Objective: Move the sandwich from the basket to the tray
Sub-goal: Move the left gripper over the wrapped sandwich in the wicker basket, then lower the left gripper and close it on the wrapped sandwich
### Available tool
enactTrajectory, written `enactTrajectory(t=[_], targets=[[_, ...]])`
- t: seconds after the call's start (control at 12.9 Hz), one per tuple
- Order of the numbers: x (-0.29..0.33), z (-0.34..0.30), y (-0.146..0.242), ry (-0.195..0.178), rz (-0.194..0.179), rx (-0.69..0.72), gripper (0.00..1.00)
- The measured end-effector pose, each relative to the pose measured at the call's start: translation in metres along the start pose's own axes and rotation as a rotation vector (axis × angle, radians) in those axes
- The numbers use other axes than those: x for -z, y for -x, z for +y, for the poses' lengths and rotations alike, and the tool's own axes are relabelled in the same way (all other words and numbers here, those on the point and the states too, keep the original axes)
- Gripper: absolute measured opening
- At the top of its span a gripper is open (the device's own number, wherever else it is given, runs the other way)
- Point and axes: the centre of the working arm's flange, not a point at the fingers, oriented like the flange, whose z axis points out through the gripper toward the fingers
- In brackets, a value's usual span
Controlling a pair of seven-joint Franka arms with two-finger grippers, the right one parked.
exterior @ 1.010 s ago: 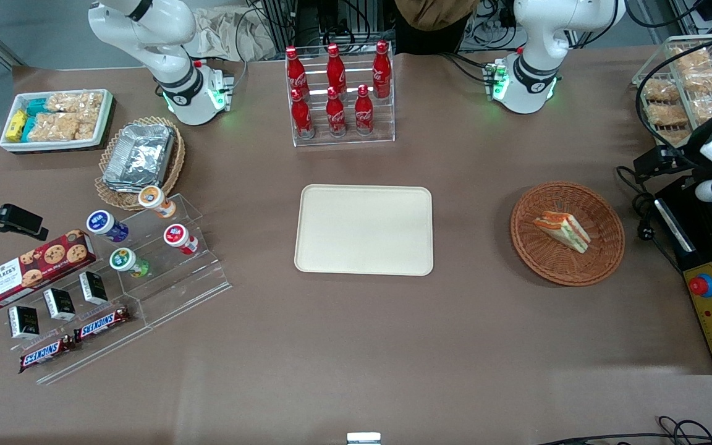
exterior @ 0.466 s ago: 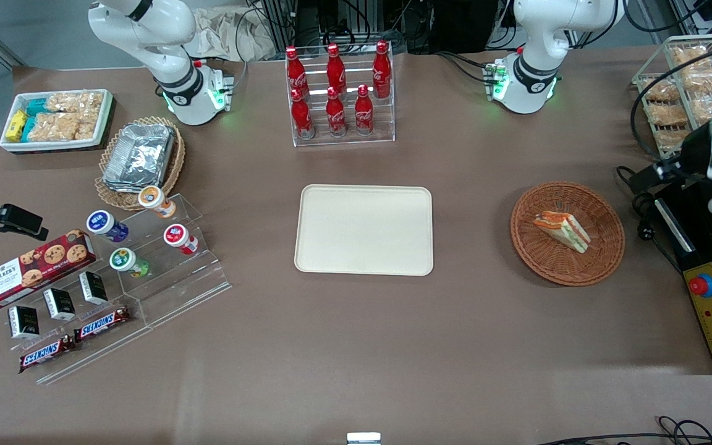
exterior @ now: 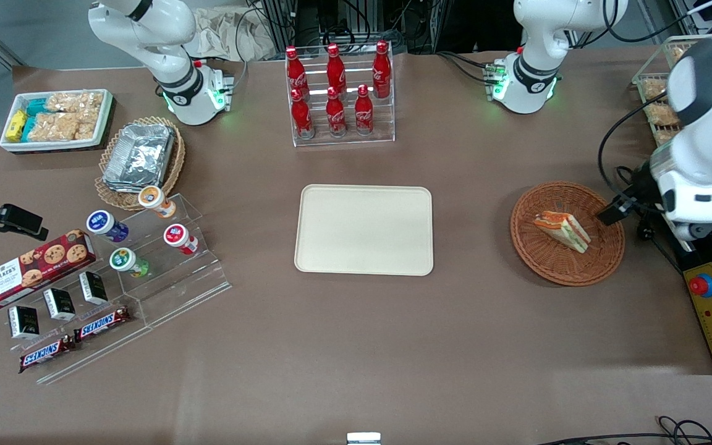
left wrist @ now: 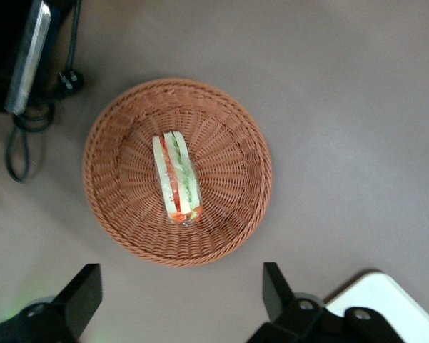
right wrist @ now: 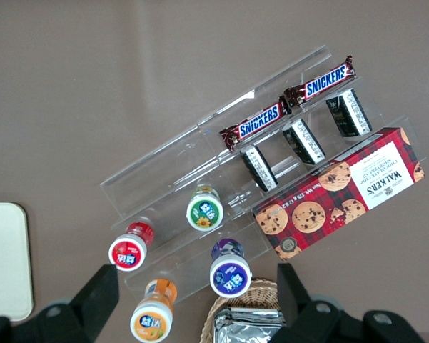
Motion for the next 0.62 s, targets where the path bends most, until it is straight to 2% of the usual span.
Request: enactTrajectory(t=[0.23,0.62], targets=[[-0.072,-0.003,0.018,0.049,0.034,0.128,1.00],[-0.135,-0.014,0.029,0.087,0.054,0.212,1.00]])
